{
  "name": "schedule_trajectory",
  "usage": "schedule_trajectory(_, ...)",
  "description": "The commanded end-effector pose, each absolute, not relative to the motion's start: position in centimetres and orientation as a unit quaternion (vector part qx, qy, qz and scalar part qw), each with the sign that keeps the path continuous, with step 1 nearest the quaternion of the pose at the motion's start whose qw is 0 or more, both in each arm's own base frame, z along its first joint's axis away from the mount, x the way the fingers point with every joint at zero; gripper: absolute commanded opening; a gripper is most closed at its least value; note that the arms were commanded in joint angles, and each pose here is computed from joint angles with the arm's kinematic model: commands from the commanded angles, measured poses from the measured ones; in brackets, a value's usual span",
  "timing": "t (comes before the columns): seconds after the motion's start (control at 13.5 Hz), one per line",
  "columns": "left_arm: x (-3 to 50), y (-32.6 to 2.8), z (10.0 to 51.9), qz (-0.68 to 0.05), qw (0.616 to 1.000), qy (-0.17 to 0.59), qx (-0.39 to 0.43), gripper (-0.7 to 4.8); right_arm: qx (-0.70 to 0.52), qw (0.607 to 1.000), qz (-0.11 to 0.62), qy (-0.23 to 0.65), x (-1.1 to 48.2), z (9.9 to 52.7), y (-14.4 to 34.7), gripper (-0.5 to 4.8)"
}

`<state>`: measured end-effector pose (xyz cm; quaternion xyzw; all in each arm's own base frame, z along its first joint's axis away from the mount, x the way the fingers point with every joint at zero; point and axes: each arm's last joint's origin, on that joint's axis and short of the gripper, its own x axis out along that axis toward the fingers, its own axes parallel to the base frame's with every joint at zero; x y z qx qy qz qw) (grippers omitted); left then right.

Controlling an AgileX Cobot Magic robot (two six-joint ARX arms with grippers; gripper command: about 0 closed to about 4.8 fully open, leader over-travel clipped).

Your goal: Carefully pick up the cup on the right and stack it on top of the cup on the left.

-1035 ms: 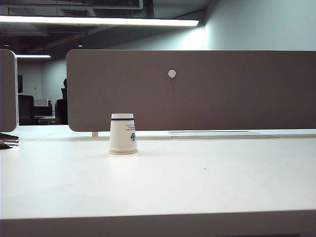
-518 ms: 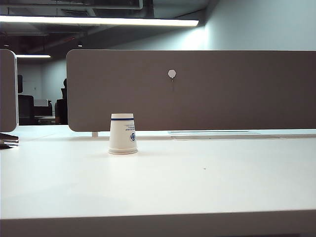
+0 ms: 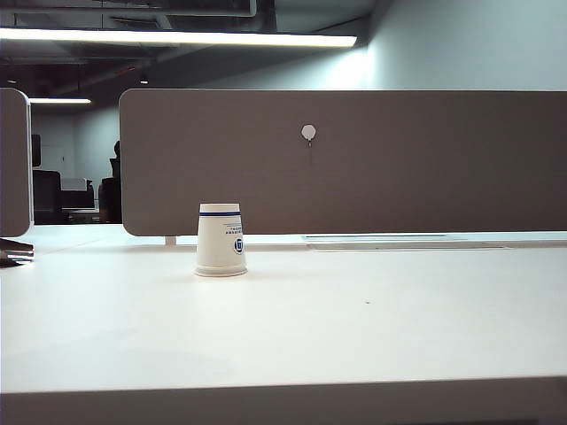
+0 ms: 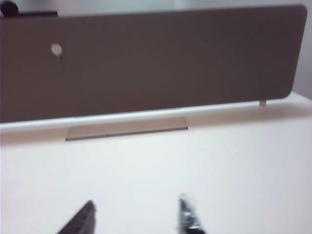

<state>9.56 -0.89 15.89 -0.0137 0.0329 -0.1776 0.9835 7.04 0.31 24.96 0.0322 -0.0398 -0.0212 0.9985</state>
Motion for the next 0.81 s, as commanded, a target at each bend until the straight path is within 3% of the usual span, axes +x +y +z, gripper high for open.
schedule_trajectory(0.07, 9.6, -0.9, 16.1, -0.181, 0.983, 0.026, -0.010, -0.06, 0.034, 0.999, -0.025, -0.029, 7.0, 24.8, 0.3, 2.05)
schedule_trajectory(0.81, 9.6, -0.9, 16.1, -0.182, 0.983, 0.025, -0.011, -0.06, 0.061, 0.998, -0.010, 0.010, 7.7, 22.8, 0.5, 1.77)
